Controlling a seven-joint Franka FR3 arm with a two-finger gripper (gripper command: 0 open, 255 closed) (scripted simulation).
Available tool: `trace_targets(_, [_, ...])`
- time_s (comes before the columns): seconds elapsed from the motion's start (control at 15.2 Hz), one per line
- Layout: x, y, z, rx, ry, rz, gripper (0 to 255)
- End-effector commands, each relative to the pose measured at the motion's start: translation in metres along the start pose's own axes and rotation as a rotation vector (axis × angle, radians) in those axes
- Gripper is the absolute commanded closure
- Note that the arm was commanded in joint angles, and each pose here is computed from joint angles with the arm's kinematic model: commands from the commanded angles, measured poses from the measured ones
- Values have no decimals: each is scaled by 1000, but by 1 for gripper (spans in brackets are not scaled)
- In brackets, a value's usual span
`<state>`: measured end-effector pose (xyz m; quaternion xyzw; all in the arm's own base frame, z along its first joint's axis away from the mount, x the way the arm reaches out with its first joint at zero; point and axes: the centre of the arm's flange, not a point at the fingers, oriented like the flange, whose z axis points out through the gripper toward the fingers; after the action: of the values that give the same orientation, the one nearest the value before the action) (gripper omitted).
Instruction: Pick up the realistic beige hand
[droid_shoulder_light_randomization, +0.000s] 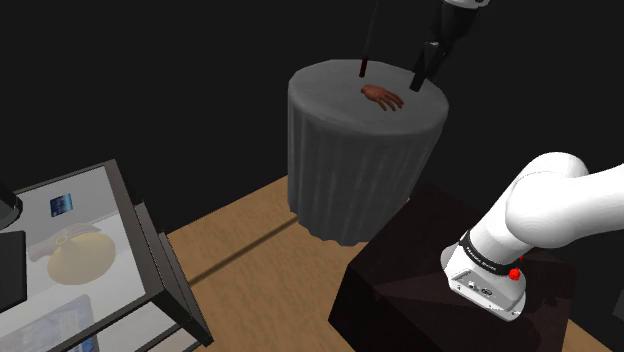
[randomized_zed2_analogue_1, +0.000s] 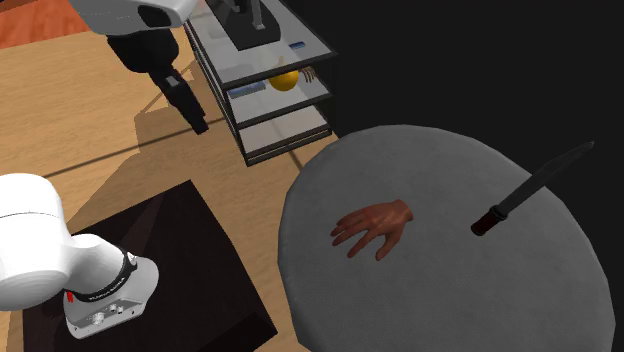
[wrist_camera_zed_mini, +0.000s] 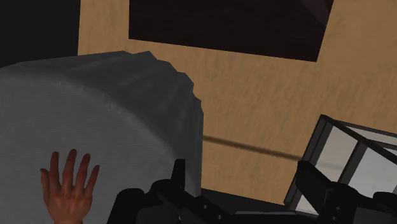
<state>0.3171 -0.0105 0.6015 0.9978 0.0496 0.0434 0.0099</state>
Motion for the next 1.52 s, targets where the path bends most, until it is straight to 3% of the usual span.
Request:
trace_targets(0.0, [0,0,0,0,0,0,0])
trace_targets(0.73, [64,143,55,150,-13,66,0])
trace_targets(1.45, [119,279,132,300,-26,131,0])
